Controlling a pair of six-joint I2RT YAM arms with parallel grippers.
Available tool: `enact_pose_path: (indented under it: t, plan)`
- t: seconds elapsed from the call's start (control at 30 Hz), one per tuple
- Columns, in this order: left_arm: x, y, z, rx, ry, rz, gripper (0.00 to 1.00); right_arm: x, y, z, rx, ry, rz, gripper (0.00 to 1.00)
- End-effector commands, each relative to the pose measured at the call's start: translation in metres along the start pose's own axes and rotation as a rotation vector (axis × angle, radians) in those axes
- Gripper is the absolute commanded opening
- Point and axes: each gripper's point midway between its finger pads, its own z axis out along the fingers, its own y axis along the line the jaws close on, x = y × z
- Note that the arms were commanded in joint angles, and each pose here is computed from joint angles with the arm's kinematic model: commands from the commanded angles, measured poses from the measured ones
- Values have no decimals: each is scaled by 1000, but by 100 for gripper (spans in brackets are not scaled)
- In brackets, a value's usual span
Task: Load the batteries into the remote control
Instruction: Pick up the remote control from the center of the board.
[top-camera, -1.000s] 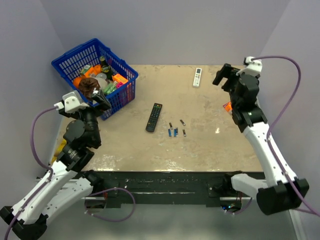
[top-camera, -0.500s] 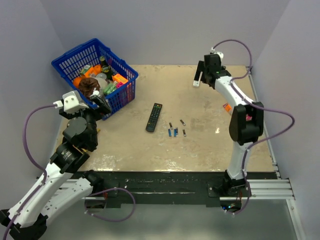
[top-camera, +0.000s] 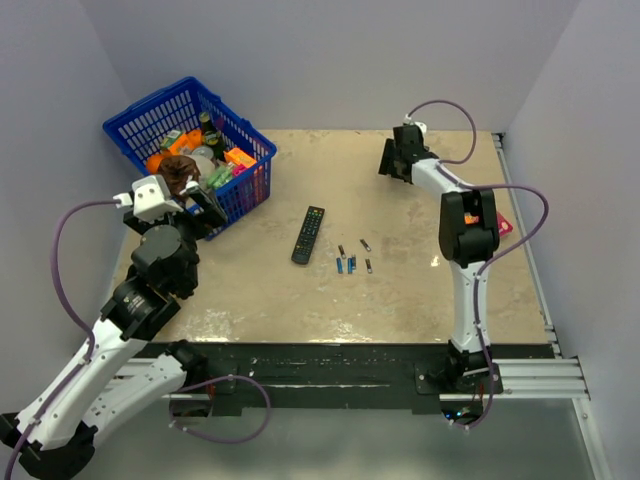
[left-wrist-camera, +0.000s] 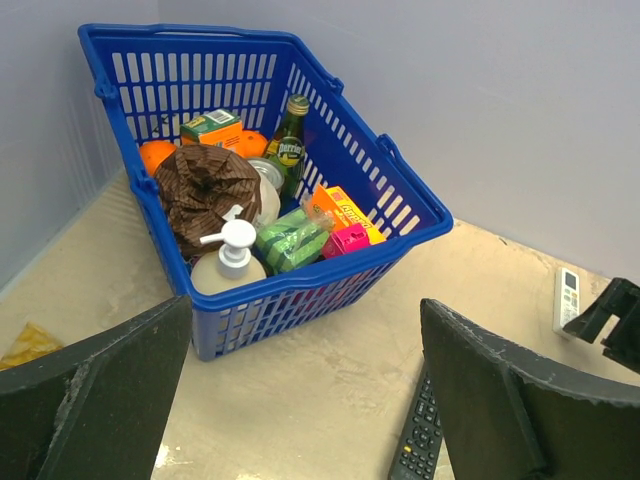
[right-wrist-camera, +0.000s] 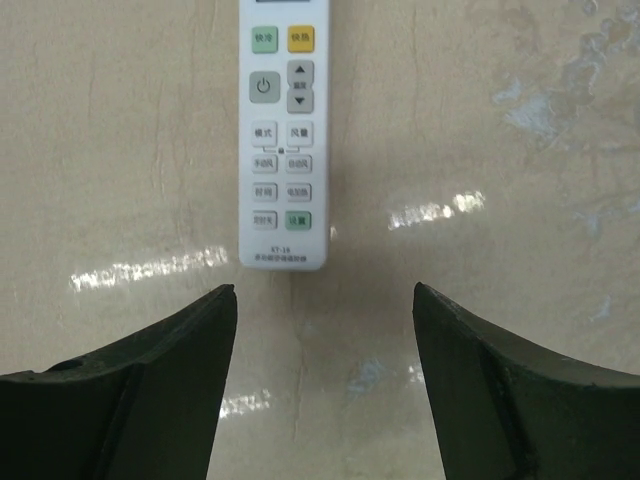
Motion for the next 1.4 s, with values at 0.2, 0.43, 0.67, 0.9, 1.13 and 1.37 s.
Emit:
enact_pose_path:
  t: [0.2, 0.43, 0.67, 0.9, 1.13, 1.37]
  plan:
    - [-24, -3, -1, -7, -35, -50, 100, -31, 31, 32, -67, -76, 10, 68]
    - [-22, -4, -1, -7, -28, -56, 100, -23, 24, 43, 2, -35, 49, 56]
    - [-12, -11, 1, 26, -4, -57, 100, -8, 13, 29, 34, -6, 66, 37]
    - [4, -65, 2, 284, 57, -16, 100, -22, 16, -41, -99, -55, 95, 20]
    - [24, -135, -6, 611, 119, -4, 100, -22, 36, -134, -380, -89, 176, 14]
    - [29, -173, -1, 717, 133, -82, 100, -28, 75, -249, -811, -180, 206, 13]
